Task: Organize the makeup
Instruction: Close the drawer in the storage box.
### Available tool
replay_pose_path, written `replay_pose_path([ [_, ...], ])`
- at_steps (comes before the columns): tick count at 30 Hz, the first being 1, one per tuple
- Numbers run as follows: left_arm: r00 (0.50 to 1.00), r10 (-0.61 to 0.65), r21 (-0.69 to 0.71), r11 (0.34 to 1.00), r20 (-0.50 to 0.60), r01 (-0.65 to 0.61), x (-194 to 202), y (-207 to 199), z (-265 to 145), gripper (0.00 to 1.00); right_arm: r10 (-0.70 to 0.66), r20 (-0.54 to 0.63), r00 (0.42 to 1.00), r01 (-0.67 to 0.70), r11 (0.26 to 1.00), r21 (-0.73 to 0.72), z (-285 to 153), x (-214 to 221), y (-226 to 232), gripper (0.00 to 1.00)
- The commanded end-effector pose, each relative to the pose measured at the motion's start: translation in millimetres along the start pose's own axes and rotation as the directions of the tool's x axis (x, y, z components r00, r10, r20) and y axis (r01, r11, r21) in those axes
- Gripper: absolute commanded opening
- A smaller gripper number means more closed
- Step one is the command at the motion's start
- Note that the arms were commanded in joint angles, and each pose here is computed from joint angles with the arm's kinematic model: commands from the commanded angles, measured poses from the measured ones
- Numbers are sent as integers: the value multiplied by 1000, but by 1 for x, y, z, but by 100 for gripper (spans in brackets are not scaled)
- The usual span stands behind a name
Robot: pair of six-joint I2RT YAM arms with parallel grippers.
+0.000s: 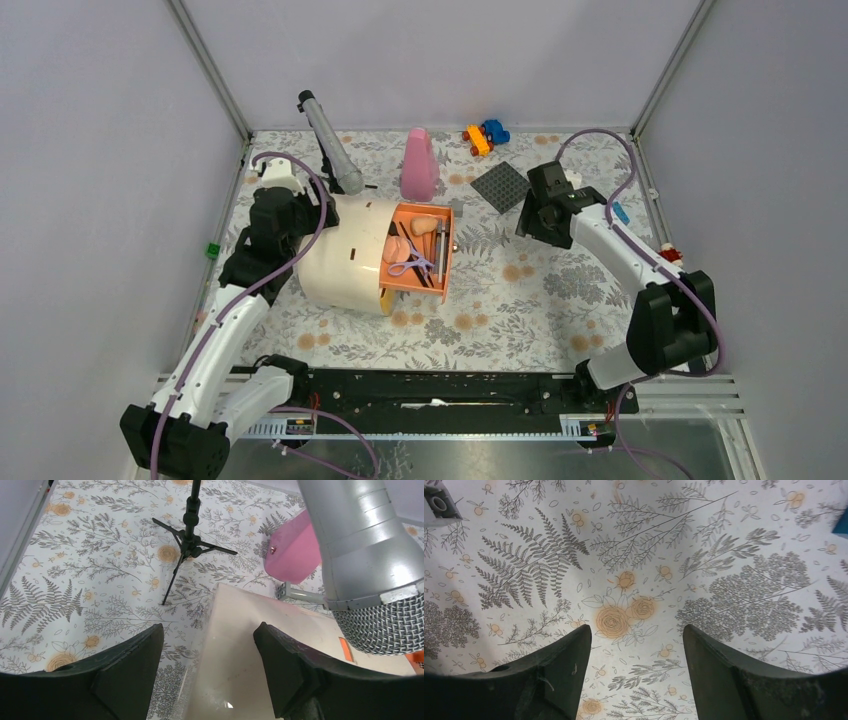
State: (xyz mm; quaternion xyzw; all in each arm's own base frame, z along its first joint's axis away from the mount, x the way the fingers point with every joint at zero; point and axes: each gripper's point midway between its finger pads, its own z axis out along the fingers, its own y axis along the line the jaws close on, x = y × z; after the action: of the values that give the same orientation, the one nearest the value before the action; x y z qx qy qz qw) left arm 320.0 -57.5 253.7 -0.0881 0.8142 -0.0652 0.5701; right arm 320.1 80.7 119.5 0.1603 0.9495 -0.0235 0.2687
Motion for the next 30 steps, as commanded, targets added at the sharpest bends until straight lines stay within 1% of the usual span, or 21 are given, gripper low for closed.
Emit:
replay_pose_path([
  [1,996,40,36,999,-82,-37,20,-4,5,76,4,-16,1000,-5,997,-72,11,6,22,74],
  [4,994,54,69,996,-91,-48,22,-9,7,77,-10,-11,1000,9,995,-102,15,10,33,73],
  [7,995,58,78,996,-76,-52,21,-10,5,78,-23,-13,1000,22,993,-117,19,9,39,73],
  [10,996,61,77,995,-65,-56,20,-9,5,78,-36,-7,999,35,994,-106,22,8,39,73],
  [12,996,62,71,996,-64,-58,20,-8,5,78,-37,19,999,38,997,-65,24,4,30,73],
  [15,996,64,58,996,-61,-60,19,-6,5,78,-25,99,995,24,1000,2,18,-8,14,74],
  [17,996,65,46,997,-57,-63,18,-4,5,78,-24,148,989,21,1000,16,12,-15,8,75],
  [19,996,65,33,997,-56,-63,18,-1,6,78,-28,172,985,24,999,26,7,-20,4,76],
  [22,996,68,25,997,-59,-67,18,0,7,78,-47,170,984,45,999,14,3,-20,4,76],
  [24,996,71,18,997,-60,-70,19,1,8,78,-58,148,987,66,997,-46,0,-15,13,76],
  [27,995,73,13,997,-68,-72,21,2,9,78,-58,132,990,84,975,-204,-13,-7,35,75],
  [30,994,73,15,997,-75,-72,22,2,9,76,-29,157,987,91,908,-408,-46,-7,62,74],
])
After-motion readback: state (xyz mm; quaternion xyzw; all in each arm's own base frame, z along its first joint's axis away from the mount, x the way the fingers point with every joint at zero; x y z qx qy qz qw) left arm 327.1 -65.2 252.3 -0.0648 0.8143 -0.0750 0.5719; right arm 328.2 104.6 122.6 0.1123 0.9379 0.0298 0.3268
